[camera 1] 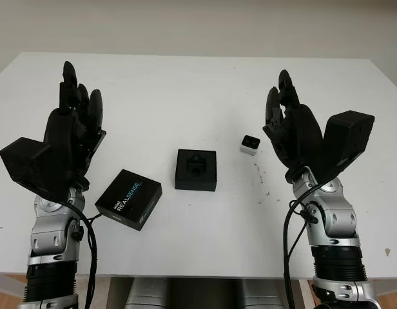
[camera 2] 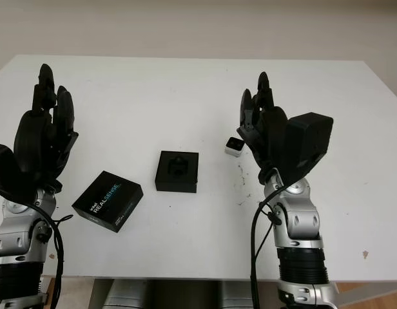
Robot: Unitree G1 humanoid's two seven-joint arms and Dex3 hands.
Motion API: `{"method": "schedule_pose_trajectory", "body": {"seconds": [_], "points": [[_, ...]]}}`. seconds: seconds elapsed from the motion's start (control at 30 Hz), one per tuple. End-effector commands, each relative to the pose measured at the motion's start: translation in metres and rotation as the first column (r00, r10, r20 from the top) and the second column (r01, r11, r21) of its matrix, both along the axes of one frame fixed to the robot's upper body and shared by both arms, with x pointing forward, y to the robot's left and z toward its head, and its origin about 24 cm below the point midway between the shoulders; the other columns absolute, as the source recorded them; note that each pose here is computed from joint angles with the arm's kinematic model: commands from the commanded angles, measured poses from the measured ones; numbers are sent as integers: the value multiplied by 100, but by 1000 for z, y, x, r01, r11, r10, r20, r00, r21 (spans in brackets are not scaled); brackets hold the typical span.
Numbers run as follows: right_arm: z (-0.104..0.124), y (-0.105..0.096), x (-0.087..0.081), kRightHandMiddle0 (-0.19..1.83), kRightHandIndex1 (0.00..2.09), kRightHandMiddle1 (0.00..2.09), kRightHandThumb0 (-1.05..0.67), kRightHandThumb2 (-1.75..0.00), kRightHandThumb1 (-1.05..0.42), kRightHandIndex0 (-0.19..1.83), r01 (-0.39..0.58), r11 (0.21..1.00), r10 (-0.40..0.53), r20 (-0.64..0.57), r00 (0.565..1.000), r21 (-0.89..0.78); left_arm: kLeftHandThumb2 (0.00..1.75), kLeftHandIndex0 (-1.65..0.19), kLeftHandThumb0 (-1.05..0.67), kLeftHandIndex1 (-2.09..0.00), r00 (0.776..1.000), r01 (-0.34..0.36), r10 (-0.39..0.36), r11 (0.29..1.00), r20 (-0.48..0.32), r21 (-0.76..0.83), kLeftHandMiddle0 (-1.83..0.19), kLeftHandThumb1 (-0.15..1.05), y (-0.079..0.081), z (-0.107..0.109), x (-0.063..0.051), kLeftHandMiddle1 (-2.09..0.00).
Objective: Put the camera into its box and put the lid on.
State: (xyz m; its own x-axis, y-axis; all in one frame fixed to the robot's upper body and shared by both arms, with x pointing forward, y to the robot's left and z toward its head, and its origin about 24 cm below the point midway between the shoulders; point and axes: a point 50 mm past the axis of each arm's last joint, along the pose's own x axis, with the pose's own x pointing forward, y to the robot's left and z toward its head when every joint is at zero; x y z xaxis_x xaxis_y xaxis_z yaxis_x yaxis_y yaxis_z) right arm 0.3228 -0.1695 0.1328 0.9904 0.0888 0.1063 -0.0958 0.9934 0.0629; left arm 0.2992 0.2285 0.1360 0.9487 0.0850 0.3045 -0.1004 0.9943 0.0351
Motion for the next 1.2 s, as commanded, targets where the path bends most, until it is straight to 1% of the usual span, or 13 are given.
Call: {"method": "schedule_pose_trajectory", "body": {"seconds": [0.0, 0.27, 0.4, 0.5, 0.6, 0.67, 0.7, 0.73, 0.8, 0.9, 1.0, 1.1, 1.17], "points": [[3, -2, -2, -19, 0, 0, -58, -74, -105, -19, -1, 1000, 2, 15, 1000, -15, 51, 19, -77, 0, 1000, 3, -3, 1000, 21, -1, 19, 105, -1, 3, -3, -2], [1, -3, -1, -19, 0, 0, -58, -74, -105, -19, -5, 1000, 5, 7, 1000, -9, 50, 19, -75, 0, 1000, 8, -8, 1000, 15, -9, 19, 105, -3, 1, -1, -3], [7, -11, -1, -19, 0, 0, -59, -71, -105, -19, 9, 1000, -9, 23, 1000, -10, 50, 19, -76, 0, 1000, 8, -8, 1000, 16, -7, 19, 105, -4, 0, -1, -3], [17, -19, 3, -19, 0, 0, -59, -60, -105, -19, 23, 1000, -22, 49, 999, -12, 51, 19, -75, 0, 1000, 8, -7, 1000, 15, -10, 19, 105, -4, 0, -1, -2], [35, -32, 11, -1, 8, 9, -54, -27, -105, -4, 58, 993, -50, 77, 996, -105, 51, 19, -76, 0, 1000, 5, -5, 1000, 11, -12, 19, 105, -3, -1, -2, -2], [46, -42, 19, 11, 16, 19, -49, -12, -101, 13, 85, 972, -63, 108, 992, -218, 50, 19, -76, 0, 1000, 3, -3, 1000, 9, -14, 19, 105, -2, -1, -3, -2], [50, -47, 23, 10, 21, 33, -46, -9, -99, 18, 89, 961, -58, 125, 990, -261, 50, 19, -76, 0, 1000, 3, -3, 1000, 8, -13, 19, 105, -2, -1, -3, -2], [55, -52, 27, 1, 28, 63, -42, -6, -95, 22, 91, 948, -52, 133, 990, -306, 50, 19, -76, 0, 1000, 4, -4, 1000, 6, -11, 19, 105, -2, -1, -3, -2], [63, -58, 33, -3, 33, 83, -39, -5, -91, 26, 81, 920, -29, 140, 990, -384, 50, 19, -76, 0, 1000, 6, -6, 1000, 6, -10, 19, 105, -1, -1, -2, -1], [78, -64, 43, -8, 40, 101, -30, -5, -87, 25, 41, 829, 63, 166, 984, -558, 50, 19, -75, 0, 1000, 6, -6, 1000, 12, -6, 19, 105, -1, -1, -2, -2], [87, -68, 49, -7, 49, 108, -22, -5, -82, 23, 15, 747, 134, 174, 976, -664, 50, 19, -75, 0, 1000, 6, -6, 1000, 11, -4, 19, 105, -1, -1, -2, -3], [91, -68, 57, -1, 60, 105, -23, -5, -79, 25, 22, 620, 170, 161, 972, -785, 49, 19, -75, 0, 1000, 4, -4, 1000, 5, -2, 19, 105, 0, -1, -1, -3], [90, -66, 61, 3, 63, 99, -25, -5, -79, 24, 18, 500, 196, 133, 972, -866, 50, 19, -75, 0, 1000, 3, -3, 1000, 4, 3, 19, 105, 1, -1, -1, -3]]}}
